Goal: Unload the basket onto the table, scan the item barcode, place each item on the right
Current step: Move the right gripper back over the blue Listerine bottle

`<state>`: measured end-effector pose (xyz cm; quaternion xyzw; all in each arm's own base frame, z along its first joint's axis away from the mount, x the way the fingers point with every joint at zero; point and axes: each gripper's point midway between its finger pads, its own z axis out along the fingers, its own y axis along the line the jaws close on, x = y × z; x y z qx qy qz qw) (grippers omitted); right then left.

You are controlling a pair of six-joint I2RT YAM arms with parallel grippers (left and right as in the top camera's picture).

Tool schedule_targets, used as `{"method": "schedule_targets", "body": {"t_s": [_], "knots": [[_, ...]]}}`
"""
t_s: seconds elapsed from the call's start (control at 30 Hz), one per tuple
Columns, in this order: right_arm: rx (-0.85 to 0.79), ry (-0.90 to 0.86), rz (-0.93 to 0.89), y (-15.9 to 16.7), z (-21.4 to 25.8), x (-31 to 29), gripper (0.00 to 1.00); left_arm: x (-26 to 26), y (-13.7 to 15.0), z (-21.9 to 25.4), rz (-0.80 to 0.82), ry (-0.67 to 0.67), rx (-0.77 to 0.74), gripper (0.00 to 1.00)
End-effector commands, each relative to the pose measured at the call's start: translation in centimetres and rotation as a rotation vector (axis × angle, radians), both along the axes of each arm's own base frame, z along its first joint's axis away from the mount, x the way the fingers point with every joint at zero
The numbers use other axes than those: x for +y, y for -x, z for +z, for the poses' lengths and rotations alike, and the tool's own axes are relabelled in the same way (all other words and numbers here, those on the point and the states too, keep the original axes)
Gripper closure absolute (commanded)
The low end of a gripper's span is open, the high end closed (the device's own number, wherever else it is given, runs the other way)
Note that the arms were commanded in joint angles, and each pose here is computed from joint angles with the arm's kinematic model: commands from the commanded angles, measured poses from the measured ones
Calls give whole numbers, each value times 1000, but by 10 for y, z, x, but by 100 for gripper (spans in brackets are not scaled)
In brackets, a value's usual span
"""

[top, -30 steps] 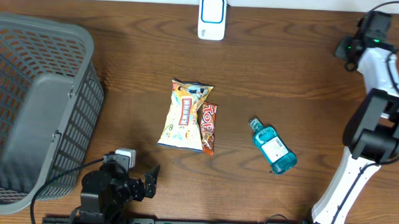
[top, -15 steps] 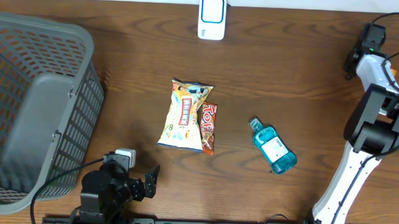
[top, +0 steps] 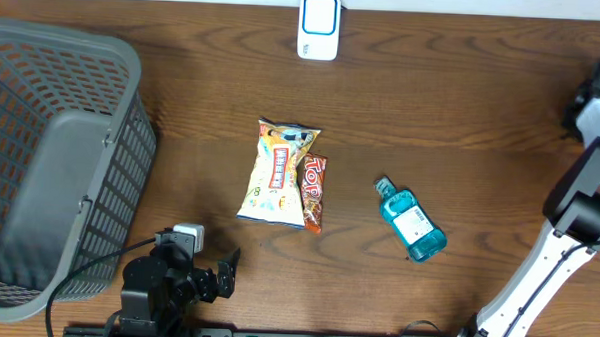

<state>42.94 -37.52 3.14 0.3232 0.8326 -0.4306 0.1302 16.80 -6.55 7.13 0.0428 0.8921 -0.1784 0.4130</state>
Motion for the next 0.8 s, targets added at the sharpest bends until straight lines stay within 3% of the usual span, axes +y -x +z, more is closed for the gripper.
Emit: {"method": "schedule_targets", "body": {"t_s": [0.0,0.1,0.2,0.33,0.43,0.47,0.57,0.6,0.77], "knots": [[-29,19,-67,10,7,-4,93,1,7,-9,0,-3,42,0],[-173,-115,-18,-8,27,17,83,1,7,-8,0,-3,42,0],[-387,-317,71,-34,72,59,83,1,7,-9,0,-3,42,0],[-620,-672,324,-62,147,145,56,1,7,-9,0,-3,42,0],[-721,-835,505,-65,204,205,37,1,7,-9,0,-3,42,0],[-727,-856,535,-62,215,219,32,1,7,-8,0,-3,42,0],[-681,-910,588,-45,235,266,5,1,7,-9,0,-3,42,0],[-648,-937,600,-38,236,284,1,1,7,-9,0,-3,42,0],[-428,-975,689,-2,231,368,1,1,7,-9,0,-3,42,0]]}}
